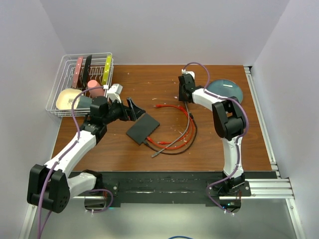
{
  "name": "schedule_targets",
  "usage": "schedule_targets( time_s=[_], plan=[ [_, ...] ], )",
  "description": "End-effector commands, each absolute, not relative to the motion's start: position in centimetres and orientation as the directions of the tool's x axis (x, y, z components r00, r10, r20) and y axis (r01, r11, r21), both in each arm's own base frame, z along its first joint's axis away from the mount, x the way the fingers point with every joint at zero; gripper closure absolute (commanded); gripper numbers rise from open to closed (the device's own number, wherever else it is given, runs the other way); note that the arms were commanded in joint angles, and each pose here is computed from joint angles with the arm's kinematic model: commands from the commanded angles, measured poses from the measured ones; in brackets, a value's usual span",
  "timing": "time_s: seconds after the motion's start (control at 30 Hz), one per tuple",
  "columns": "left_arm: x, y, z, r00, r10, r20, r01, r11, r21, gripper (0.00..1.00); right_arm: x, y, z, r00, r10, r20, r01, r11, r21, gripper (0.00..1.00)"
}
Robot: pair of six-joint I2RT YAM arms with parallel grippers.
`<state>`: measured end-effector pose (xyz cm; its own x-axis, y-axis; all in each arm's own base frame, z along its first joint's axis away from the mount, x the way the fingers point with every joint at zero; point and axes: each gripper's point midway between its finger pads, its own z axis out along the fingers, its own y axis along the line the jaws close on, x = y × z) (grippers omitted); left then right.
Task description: Insert the plug into the switch port
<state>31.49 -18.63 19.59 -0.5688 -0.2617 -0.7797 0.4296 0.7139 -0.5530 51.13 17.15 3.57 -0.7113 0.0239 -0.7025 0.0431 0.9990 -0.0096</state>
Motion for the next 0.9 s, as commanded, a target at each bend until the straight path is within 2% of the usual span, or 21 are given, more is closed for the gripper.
schedule_targets(
  time_s=[0.0,0.1,0.13,0.17,0.27,0.4,0.63,0.87],
  plan=[
    [31.7,-19.2,20.8,-0.537,-0.270,-0.799,0.475,0.686,-0.551,0.00,51.7,17.7,4.7,-0.698,0.022,-0.716,0.026,1.000,0.004,0.65],
    [31.7,-19.2,20.8,-0.538,-0.271,-0.798,0.475,0.685,-0.553,0.00,51.4,17.5,3.3,-0.724,0.012,-0.690,0.028,1.000,-0.013,0.81],
    [31.6,-19.2,20.8,-0.536,-0.272,-0.799,0.474,0.686,-0.552,0.00,51.5,17.6,3.3,-0.725,0.011,-0.688,0.028,1.000,-0.014,0.95],
    [31.6,-19.1,20.9,-0.535,-0.273,-0.800,0.474,0.686,-0.551,0.00,51.4,17.5,3.2,-0.731,0.007,-0.683,0.028,0.999,-0.019,1.00],
    [31.6,-19.1,21.0,-0.533,-0.270,-0.802,0.474,0.690,-0.547,0.00,51.5,17.0,4.3,-0.714,0.006,-0.700,0.041,0.999,-0.034,1.00],
    [31.5,-18.9,21.1,-0.527,-0.272,-0.805,0.472,0.694,-0.544,0.00,51.6,15.5,9.3,-0.634,0.030,-0.773,0.094,0.995,-0.038,1.00],
    [31.4,-18.9,21.6,-0.521,-0.273,-0.809,0.478,0.691,-0.542,0.00,50.1,12.7,20.9,-0.426,0.077,-0.902,0.177,0.984,0.001,1.00],
    [31.2,-18.7,22.7,-0.501,-0.273,-0.821,0.487,0.696,-0.528,0.00,44.5,7.8,36.5,-0.113,0.143,-0.983,0.277,0.955,0.107,1.00]
  ],
)
